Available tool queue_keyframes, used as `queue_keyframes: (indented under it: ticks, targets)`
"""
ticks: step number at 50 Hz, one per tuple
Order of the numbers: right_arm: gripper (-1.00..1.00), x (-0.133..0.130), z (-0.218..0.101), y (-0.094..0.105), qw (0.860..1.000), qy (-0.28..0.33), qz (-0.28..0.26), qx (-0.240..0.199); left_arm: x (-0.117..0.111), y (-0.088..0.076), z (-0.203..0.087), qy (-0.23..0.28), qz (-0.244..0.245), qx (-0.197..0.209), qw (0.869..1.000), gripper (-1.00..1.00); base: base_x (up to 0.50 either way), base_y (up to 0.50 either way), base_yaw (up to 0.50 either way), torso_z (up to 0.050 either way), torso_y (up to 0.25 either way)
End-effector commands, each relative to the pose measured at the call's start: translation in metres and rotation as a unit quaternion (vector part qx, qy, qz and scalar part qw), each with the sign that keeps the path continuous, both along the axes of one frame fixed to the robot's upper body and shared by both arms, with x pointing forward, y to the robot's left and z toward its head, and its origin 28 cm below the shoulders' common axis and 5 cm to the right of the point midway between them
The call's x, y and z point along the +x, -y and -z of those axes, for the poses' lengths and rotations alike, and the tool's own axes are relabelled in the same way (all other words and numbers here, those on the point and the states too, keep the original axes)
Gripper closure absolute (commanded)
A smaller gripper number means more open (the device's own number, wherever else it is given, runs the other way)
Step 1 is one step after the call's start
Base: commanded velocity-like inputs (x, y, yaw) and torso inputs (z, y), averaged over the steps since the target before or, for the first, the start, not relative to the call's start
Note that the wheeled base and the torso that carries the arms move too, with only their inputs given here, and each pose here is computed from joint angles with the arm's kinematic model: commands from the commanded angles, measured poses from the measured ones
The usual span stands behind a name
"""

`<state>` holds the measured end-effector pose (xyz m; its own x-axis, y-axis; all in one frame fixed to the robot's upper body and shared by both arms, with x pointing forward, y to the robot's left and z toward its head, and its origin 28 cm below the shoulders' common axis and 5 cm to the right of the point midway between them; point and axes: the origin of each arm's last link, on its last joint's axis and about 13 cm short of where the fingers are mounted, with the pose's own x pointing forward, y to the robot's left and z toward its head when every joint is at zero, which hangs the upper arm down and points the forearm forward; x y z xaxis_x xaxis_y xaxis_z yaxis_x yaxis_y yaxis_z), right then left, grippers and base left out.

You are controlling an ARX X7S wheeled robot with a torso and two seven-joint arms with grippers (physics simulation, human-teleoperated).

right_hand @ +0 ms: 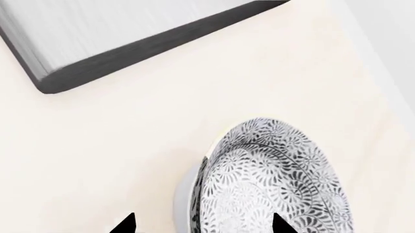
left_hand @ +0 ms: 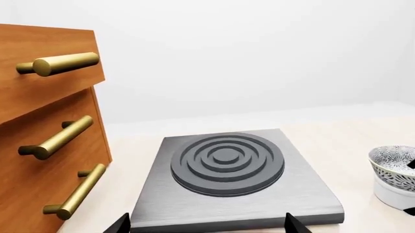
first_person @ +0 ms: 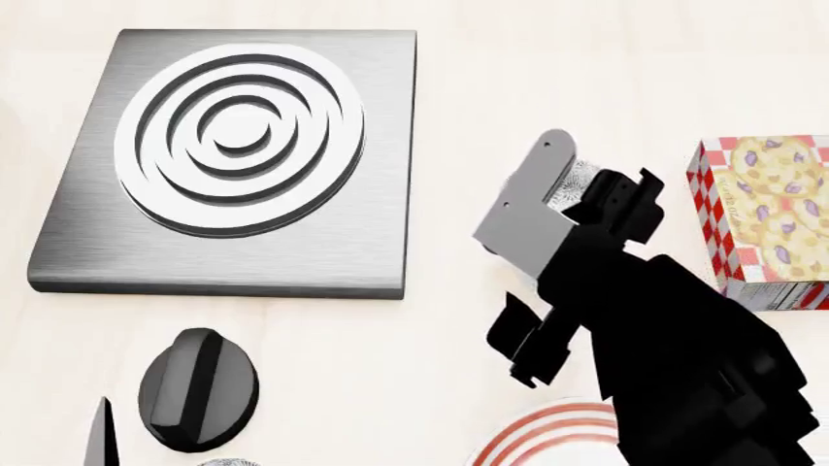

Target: Pick the akita bowl on the ramekin and place it on the plate.

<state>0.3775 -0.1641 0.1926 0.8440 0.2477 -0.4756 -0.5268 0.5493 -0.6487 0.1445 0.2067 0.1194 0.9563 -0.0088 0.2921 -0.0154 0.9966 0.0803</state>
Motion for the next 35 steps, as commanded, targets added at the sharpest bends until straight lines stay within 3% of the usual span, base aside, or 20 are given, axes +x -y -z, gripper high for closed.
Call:
queue_keyframes:
  ticks: [1, 23, 35]
  targets:
    - [1.0, 0.001, 0.003, 0.002, 1.0, 0.002, 0.006, 0.003, 0.0, 0.0, 0.0, 0.0, 0.0, 0.0, 1.0, -1.0, 0.0, 0.0, 0.0, 0.0, 0.0]
    - [1.0, -0.003, 0.004, 0.003, 1.0, -0.002, -0.006, -0.012, 0.002, 0.0, 0.002, -0.007, -0.001, -0.001, 1.0, -1.0, 0.0, 0.0, 0.0, 0.0, 0.0]
    - [1.0, -0.014, -0.024, 0.007, 0.999, 0.03, -0.009, -0.018, 0.002, 0.001, 0.004, -0.011, 0.001, -0.001, 1.0, -1.0, 0.0, 0.0, 0.0, 0.0, 0.0]
